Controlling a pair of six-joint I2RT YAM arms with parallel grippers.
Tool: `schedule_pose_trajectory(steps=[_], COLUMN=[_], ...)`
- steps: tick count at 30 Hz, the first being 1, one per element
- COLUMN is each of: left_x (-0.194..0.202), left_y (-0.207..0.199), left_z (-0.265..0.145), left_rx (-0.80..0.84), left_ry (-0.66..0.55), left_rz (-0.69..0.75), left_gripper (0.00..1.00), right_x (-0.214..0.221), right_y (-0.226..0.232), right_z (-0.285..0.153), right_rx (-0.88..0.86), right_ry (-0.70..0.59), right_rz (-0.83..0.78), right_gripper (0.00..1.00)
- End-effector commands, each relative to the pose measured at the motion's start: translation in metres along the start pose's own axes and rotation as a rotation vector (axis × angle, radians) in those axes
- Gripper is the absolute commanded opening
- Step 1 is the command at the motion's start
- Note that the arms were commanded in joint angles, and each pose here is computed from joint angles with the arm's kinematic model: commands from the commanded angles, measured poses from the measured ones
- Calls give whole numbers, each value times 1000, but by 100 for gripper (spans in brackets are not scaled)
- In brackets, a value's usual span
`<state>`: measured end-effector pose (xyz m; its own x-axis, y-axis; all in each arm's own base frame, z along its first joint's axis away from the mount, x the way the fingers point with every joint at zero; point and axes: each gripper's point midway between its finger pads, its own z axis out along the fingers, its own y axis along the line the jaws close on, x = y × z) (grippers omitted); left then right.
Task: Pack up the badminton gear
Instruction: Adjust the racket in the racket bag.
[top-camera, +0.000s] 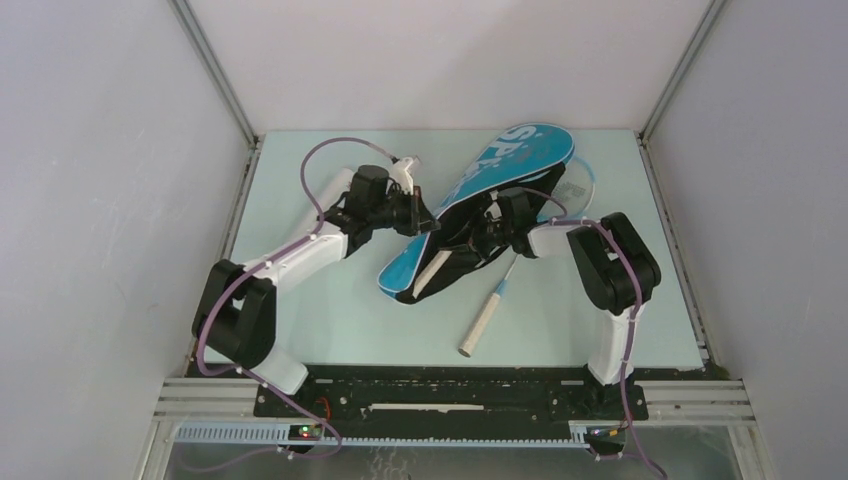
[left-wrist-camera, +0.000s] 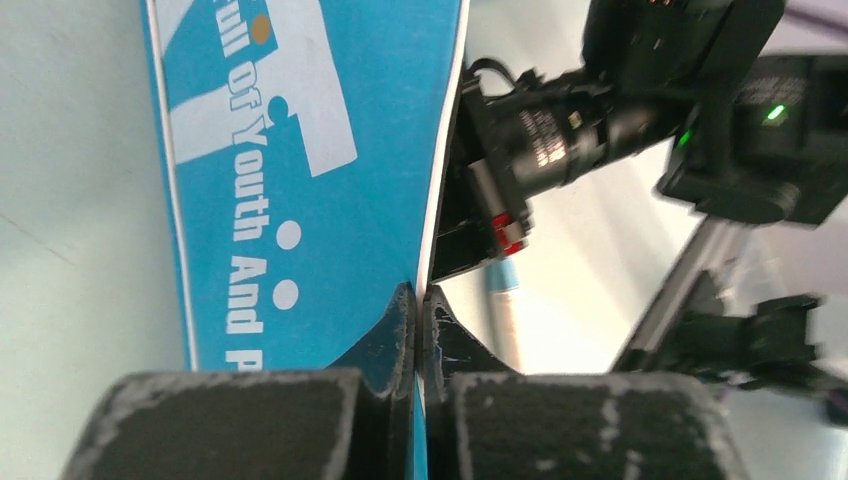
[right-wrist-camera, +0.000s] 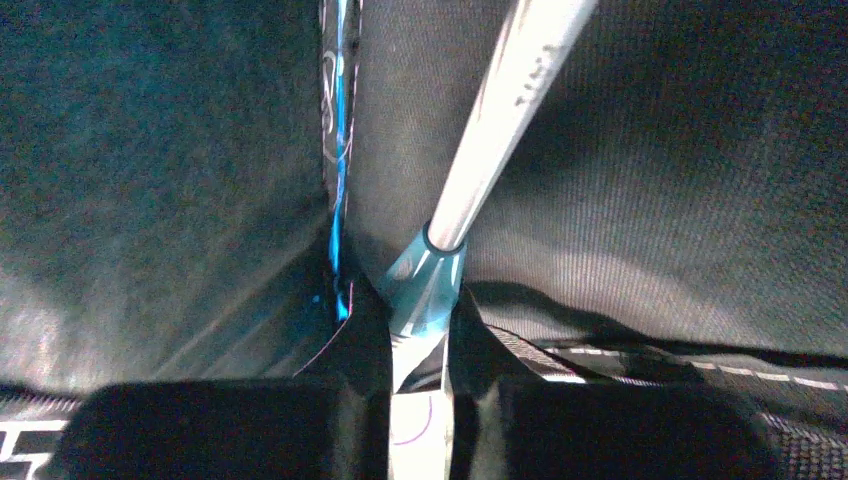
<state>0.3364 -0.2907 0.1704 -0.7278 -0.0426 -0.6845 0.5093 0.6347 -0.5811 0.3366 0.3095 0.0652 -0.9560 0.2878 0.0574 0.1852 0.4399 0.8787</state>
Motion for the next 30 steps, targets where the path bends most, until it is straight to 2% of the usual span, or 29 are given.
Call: schedule_pose_trajectory(steps=[1,5,8,16,21,30], left_x=[-5,4,11,28,43,83], left_y=[5,17,18,12,-14,-32], left_z=[-17,-22,-24,-21,-20,-17], left_rx=[-14,-15,14,36,141,244], left_ry=[-14,5,20,41,64,158], left_rz=[319,527,606,642,598,675], left_gripper=[0,0,0,0,0,0], right_x=[-19,-22,-28,-44,-57,-70], right_y=[30,23,20,32,23,17], right_z=[-25,-39,-46,-47,-35,-26], right_rx=[-60,-44,-36,-74,-32,-19], right_ry=[-47,-37,-57,-115,-133,-143], right_rz=[-56,-60,-55,-18,-2,30], right_gripper=[0,0,0,0,0,0])
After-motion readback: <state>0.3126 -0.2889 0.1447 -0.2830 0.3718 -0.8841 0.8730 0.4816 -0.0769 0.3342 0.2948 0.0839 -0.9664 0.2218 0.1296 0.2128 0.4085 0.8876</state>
